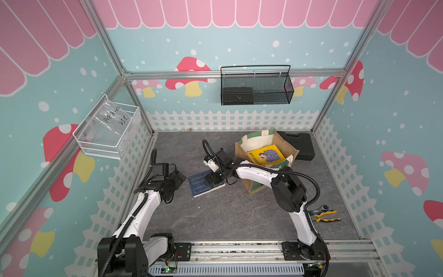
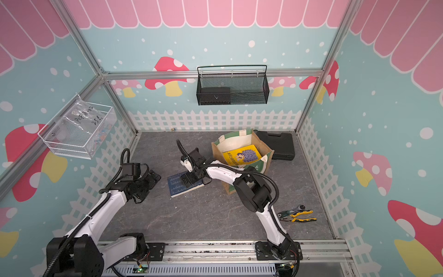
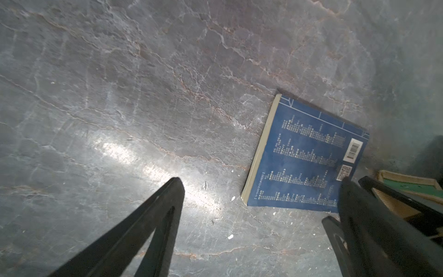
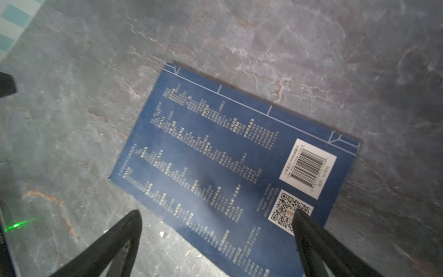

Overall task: Put the books into the canvas bag
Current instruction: Pick up the book from the center of the board.

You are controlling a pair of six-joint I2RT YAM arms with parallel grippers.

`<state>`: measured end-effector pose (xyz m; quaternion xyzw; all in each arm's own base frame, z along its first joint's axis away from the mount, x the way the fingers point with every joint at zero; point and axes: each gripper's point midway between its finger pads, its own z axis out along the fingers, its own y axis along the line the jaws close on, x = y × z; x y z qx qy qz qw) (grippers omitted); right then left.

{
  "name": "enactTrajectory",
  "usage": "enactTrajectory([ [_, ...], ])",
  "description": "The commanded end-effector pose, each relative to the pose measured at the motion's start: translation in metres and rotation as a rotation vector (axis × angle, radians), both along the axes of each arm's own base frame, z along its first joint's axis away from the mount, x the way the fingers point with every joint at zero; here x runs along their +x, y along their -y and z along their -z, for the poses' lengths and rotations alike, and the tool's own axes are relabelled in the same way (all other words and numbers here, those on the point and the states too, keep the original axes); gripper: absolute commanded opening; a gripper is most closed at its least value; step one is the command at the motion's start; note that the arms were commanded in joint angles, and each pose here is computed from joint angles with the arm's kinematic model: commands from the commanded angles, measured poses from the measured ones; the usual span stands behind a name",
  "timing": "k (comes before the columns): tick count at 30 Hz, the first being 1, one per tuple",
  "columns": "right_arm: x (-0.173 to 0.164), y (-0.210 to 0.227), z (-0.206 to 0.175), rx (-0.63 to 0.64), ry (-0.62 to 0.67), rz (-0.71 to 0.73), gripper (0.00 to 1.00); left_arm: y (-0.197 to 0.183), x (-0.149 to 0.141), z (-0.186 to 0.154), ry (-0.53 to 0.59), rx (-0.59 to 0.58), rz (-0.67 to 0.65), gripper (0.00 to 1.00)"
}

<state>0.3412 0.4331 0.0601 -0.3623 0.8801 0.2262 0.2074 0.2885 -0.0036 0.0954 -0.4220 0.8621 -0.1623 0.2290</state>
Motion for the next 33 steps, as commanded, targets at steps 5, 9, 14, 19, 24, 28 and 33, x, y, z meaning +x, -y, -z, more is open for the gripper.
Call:
enactTrajectory([
  [5, 0.027, 0.022, 0.029, -0.041, -0.017, 0.097, 0.99, 0.015, 0.014, 0.020, -0.009, -0.068, 0.076, 0.98],
  [9, 0.029, 0.028, 0.047, -0.030, -0.073, 0.093, 0.99, 0.025, 0.019, 0.028, 0.004, -0.106, 0.108, 0.98],
  [14, 0.024, 0.019, 0.061, 0.001, -0.127, 0.047, 1.00, 0.040, 0.023, 0.039, 0.012, -0.143, 0.144, 0.98],
  [19, 0.015, 0.006, 0.065, 0.066, -0.182, -0.003, 1.00, 0.059, 0.025, 0.050, -0.020, -0.155, 0.204, 0.98],
  [24, 0.006, -0.003, 0.058, 0.123, -0.216, -0.052, 0.99, 0.066, 0.027, 0.055, -0.010, -0.175, 0.218, 0.99],
  [28, -0.001, -0.014, 0.022, 0.255, -0.162, -0.125, 0.93, 0.068, 0.029, 0.055, 0.010, -0.194, 0.215, 0.99],
  [33, -0.011, -0.017, -0.012, 0.368, -0.104, -0.184, 0.85, 0.071, 0.029, 0.052, 0.045, -0.215, 0.218, 0.96],
])
